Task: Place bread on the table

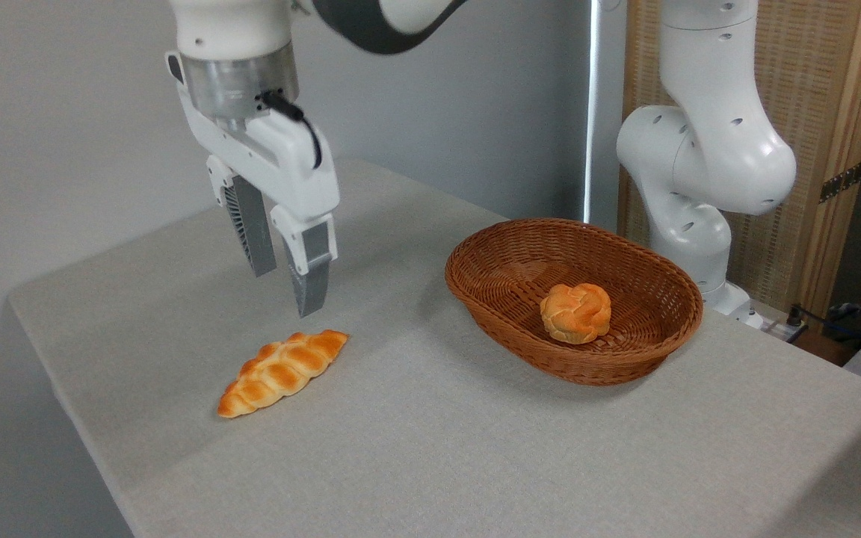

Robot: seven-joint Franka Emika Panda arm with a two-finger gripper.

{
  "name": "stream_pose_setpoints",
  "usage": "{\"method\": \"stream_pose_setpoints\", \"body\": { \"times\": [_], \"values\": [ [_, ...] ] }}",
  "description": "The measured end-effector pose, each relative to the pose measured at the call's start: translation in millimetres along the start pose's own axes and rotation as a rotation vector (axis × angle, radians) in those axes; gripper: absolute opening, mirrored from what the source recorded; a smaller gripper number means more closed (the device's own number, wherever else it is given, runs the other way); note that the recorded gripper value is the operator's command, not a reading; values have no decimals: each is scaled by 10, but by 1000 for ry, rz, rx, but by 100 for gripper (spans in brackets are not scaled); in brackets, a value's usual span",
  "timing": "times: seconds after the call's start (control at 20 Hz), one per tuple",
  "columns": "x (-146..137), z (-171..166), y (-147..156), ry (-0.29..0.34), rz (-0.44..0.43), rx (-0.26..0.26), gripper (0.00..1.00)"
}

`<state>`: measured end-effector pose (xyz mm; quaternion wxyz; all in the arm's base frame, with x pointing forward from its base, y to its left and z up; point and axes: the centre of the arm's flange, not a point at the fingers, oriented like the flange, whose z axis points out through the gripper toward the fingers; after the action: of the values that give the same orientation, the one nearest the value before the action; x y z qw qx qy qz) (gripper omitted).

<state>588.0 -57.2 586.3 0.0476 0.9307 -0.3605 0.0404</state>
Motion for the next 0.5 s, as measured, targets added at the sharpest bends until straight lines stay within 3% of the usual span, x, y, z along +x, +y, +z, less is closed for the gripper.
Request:
{"method": "stream_pose_setpoints", "body": {
  "times": [0.15,0.5],
  "values": [
    [-97,-153,2,-49,-35,65,100],
    [-251,-352,44,-80,-48,95,100]
  ]
}}
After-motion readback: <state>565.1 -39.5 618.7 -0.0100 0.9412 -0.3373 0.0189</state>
